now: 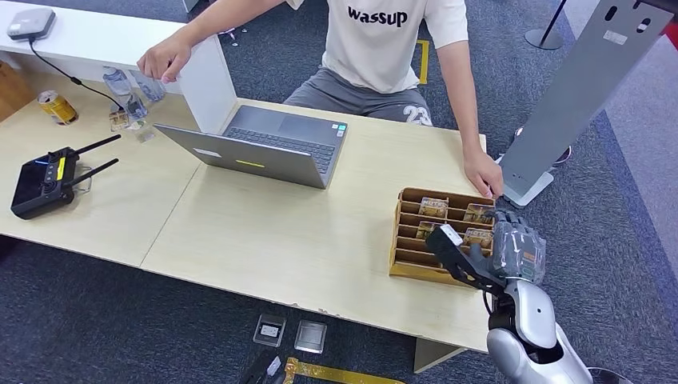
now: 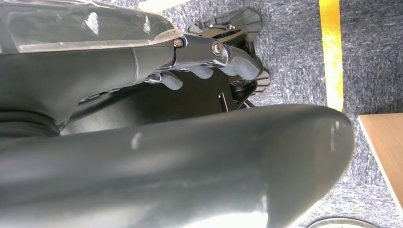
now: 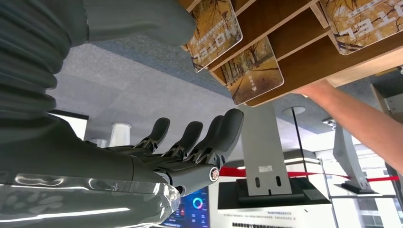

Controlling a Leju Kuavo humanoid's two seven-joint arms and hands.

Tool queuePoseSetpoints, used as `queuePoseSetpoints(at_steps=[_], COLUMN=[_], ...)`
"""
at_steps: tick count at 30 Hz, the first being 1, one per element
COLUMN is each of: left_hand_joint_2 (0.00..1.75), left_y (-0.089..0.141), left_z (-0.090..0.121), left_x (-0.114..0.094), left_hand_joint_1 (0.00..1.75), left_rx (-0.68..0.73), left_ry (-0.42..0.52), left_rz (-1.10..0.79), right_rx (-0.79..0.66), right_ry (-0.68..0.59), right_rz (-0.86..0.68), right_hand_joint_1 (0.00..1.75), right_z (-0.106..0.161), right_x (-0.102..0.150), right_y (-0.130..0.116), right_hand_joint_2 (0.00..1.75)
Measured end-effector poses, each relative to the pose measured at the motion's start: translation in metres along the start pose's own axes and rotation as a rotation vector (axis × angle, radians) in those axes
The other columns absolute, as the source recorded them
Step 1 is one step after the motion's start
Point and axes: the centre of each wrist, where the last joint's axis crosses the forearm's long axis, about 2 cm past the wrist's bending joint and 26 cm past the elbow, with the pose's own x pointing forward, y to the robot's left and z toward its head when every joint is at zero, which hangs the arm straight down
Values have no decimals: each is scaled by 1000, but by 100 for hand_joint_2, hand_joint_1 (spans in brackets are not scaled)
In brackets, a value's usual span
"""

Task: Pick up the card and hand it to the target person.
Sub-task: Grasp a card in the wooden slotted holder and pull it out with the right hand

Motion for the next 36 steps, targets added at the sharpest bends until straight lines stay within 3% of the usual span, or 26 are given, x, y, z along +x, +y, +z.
queuePoseSetpoints(at_steps=[8, 19, 36], left_hand_joint_2=[0, 0, 0], left_y=[0, 0, 0], left_z=[0, 0, 0], left_x=[0, 0, 0], left_hand_joint_1=[0, 0, 0], left_rx=[0, 0, 1], left_ry=[3, 4, 4], left_rz=[0, 0, 0], right_rx=[27, 50, 64], right_ry=[0, 8, 21], right_rz=[2, 12, 0], right_hand_joint_1=[76, 65, 70], right_z=[-1, -2, -2], right_x=[1, -1, -3], right_y=[6, 12, 18], right_hand_joint_2=[175, 175, 175])
